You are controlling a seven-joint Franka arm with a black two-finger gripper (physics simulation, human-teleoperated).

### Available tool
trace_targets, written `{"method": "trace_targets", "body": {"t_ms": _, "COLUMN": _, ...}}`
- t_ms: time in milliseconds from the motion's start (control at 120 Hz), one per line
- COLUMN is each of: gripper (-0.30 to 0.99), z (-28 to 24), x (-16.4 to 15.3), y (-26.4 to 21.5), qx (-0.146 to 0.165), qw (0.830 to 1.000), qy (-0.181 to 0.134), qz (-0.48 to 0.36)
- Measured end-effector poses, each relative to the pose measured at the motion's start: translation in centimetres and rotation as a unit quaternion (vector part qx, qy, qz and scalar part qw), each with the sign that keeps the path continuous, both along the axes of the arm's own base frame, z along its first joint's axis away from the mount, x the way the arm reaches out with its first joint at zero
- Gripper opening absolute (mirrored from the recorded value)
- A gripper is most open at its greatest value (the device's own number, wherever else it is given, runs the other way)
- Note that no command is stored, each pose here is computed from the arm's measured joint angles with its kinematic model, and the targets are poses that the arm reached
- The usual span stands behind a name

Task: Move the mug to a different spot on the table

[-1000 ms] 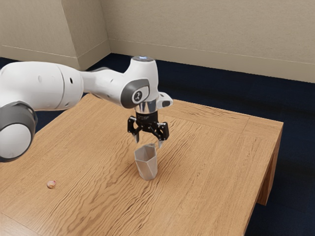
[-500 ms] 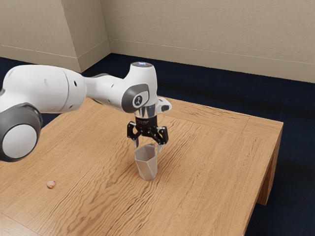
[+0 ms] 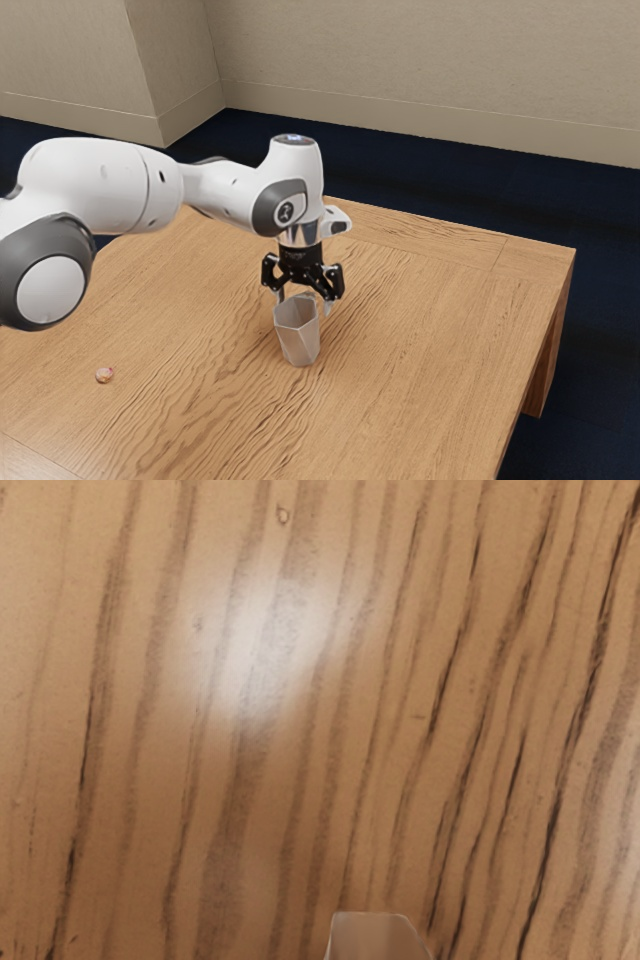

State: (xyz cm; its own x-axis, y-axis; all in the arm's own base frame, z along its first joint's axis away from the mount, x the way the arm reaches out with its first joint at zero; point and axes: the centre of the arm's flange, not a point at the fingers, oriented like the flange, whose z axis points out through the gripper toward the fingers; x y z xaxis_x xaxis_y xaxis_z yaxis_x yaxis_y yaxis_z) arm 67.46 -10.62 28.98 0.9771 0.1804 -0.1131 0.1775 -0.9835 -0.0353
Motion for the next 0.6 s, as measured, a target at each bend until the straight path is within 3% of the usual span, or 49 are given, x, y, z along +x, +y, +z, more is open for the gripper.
{"method": "trace_targets", "body": {"t_ms": 600, "gripper": 0.69, "z": -1.1, "x": 0.2, "y": -0.2, "qx": -0.009, "qw": 1.000, "qy": 0.003, "qz": 0.007}}
